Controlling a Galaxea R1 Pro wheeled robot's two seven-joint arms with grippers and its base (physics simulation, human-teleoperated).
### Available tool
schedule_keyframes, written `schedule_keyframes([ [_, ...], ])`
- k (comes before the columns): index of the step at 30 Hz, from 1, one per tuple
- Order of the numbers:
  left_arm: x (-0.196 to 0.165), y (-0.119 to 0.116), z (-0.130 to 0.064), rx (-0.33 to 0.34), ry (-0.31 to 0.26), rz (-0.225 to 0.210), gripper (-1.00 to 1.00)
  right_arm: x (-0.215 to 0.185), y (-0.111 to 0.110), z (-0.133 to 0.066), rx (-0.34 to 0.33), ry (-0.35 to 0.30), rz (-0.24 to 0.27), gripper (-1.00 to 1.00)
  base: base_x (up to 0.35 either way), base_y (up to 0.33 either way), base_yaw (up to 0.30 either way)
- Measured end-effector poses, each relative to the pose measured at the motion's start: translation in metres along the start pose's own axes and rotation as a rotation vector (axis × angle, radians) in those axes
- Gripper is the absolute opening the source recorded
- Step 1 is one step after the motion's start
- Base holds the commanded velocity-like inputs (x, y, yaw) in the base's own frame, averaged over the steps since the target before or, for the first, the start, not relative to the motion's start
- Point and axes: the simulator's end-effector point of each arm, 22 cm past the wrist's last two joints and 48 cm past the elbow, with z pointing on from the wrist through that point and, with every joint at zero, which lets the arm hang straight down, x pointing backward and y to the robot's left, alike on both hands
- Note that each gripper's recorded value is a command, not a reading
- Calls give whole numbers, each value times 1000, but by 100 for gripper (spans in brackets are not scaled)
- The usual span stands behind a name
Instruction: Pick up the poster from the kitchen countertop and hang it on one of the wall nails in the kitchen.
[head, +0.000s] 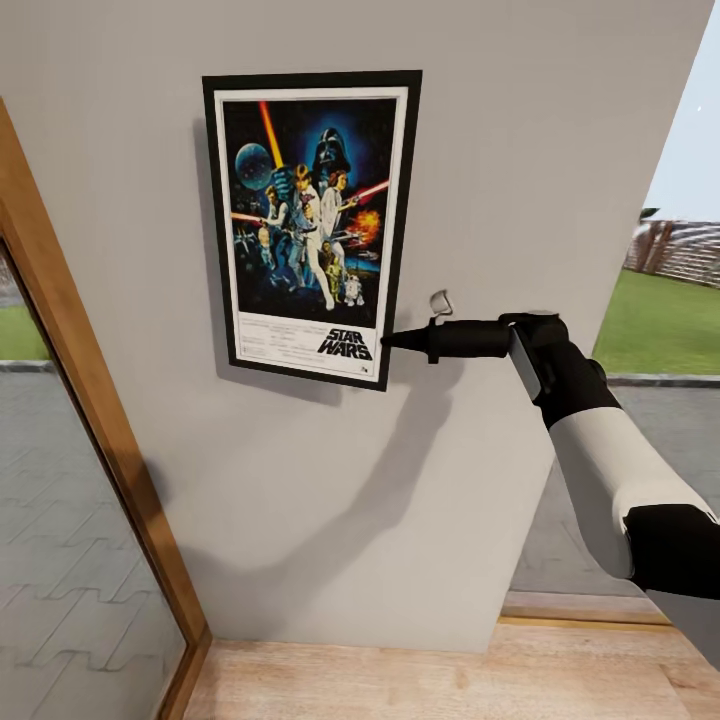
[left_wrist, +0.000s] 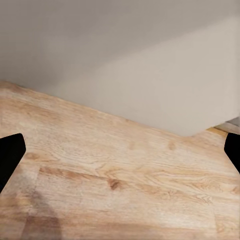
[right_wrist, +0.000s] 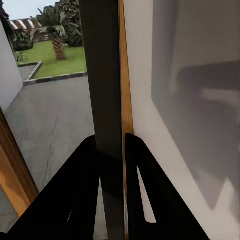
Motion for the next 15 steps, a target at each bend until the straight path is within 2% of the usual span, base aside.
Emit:
schedule_keyframes([
  [4, 0, 0, 0, 0, 0, 0, 100, 0, 0, 0, 0, 0, 0, -100, 0, 0, 0],
  [11, 24, 8, -16, -17, 37, -8, 100, 2, -1, -1, -4, -3, 35, -100, 0, 0, 0],
  [12, 56, 16, -38, -42, 82, -27, 100, 2, -2, -1, -4, -3, 37, -100, 0, 0, 0],
  [13, 77, 19, -53, -48, 121, -28, 100, 2, -1, -1, -4, -3, 37, -100, 0, 0, 0],
  [15, 75, 19, -52, -50, 114, -31, 100, 2, -2, -1, -4, -3, 38, -100, 0, 0, 0],
])
